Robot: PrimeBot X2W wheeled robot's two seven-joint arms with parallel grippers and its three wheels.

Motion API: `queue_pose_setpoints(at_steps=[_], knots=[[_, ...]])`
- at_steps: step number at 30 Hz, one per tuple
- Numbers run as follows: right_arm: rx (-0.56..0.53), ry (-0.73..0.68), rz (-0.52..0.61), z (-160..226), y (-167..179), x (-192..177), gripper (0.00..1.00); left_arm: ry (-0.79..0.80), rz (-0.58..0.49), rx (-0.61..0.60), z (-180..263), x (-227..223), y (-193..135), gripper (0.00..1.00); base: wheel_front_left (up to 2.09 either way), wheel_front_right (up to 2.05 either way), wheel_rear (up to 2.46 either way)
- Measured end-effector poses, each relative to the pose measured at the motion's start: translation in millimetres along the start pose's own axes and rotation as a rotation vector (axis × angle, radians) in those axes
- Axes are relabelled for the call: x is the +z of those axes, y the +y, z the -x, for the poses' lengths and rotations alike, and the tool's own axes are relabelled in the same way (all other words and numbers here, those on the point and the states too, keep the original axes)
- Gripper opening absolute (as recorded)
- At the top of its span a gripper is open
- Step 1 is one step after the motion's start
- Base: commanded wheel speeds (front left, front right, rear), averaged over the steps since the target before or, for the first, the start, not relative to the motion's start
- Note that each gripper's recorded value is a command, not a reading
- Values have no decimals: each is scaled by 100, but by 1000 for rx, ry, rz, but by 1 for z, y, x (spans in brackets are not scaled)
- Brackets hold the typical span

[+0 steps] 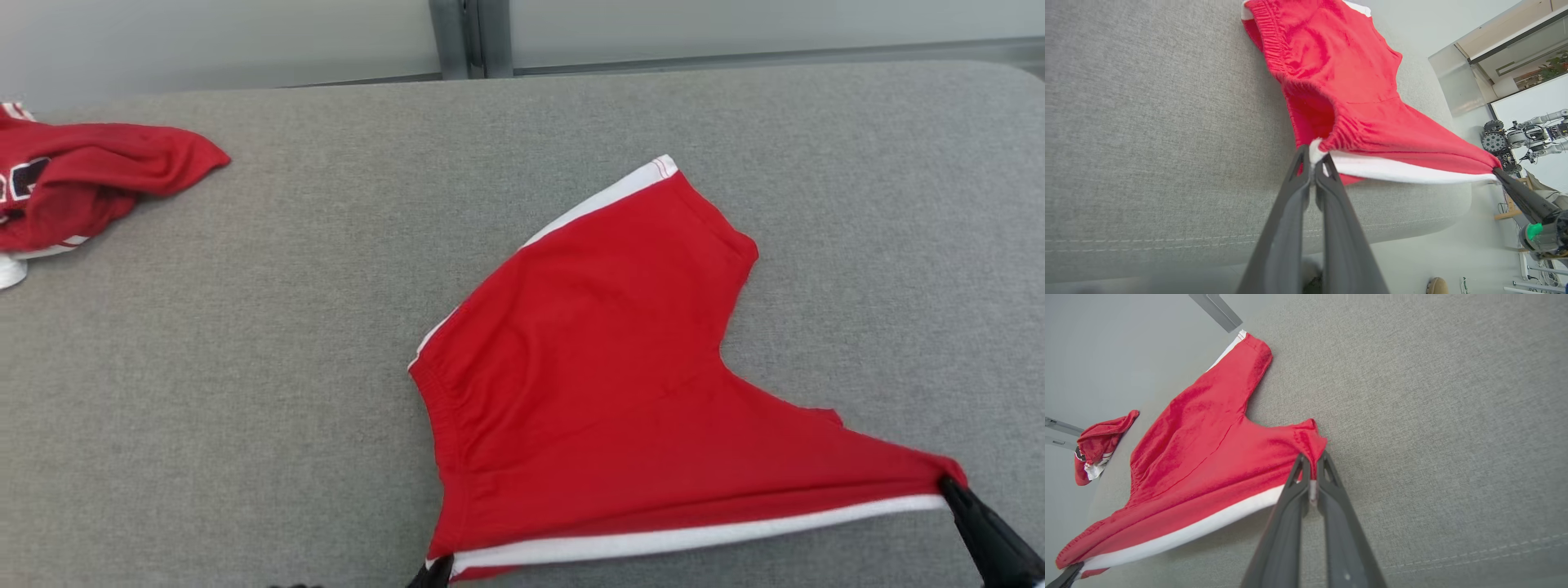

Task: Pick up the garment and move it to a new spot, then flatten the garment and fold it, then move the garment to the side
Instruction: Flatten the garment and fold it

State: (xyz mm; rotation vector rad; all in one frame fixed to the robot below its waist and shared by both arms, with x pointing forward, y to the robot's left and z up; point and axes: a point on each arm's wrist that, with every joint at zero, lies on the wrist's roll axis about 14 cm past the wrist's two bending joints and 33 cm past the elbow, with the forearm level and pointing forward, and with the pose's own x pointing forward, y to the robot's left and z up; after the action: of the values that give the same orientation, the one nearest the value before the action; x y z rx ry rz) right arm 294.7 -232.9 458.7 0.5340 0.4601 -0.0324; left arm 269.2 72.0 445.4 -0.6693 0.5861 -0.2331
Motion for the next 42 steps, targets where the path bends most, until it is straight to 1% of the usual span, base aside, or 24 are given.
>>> queue_pose_setpoints(at_steps=[4,5,7,11,15,19,22,26,29,34,39,40,41,42], knots=[[107,-13,68,-35,30,23,0,-49,-21,-38,-12,22,-8,0,0,0,0],[126,-10,97,-46,37,28,0,-61,-26,-46,-17,29,-10,0,0,0,0],[160,-1,117,-66,49,37,0,-71,-26,-58,-27,39,-13,0,0,0,0],[158,59,214,-107,55,48,0,-92,-66,-76,-49,59,-16,0,0,0,0],[186,107,293,-148,73,57,0,-85,-69,-80,-62,68,-16,0,0,0,0],[225,156,339,-186,95,59,0,-86,-64,-63,-76,77,-10,0,0,0,0],[237,199,363,-211,105,57,0,-74,-37,-71,-89,81,-11,0,0,0,0],[235,261,413,-239,113,47,0,-67,-65,-22,-104,88,6,0,0,0,0],[248,298,433,-255,122,36,0,-77,-64,11,-110,94,18,0,0,0,0],[246,343,471,-273,127,25,0,-74,-55,39,-114,97,31,0,0,0,0],[232,356,493,-285,126,21,0,-62,-45,54,-118,95,39,0,0,0,0],[226,349,500,-287,125,23,2,-60,-42,54,-119,95,39,9,0,0,0],[221,336,504,-289,125,26,25,-61,-36,54,-120,95,39,29,0,0,0],[219,326,506,-290,126,28,100,-62,-32,53,-122,95,39,83,0,0,0]])
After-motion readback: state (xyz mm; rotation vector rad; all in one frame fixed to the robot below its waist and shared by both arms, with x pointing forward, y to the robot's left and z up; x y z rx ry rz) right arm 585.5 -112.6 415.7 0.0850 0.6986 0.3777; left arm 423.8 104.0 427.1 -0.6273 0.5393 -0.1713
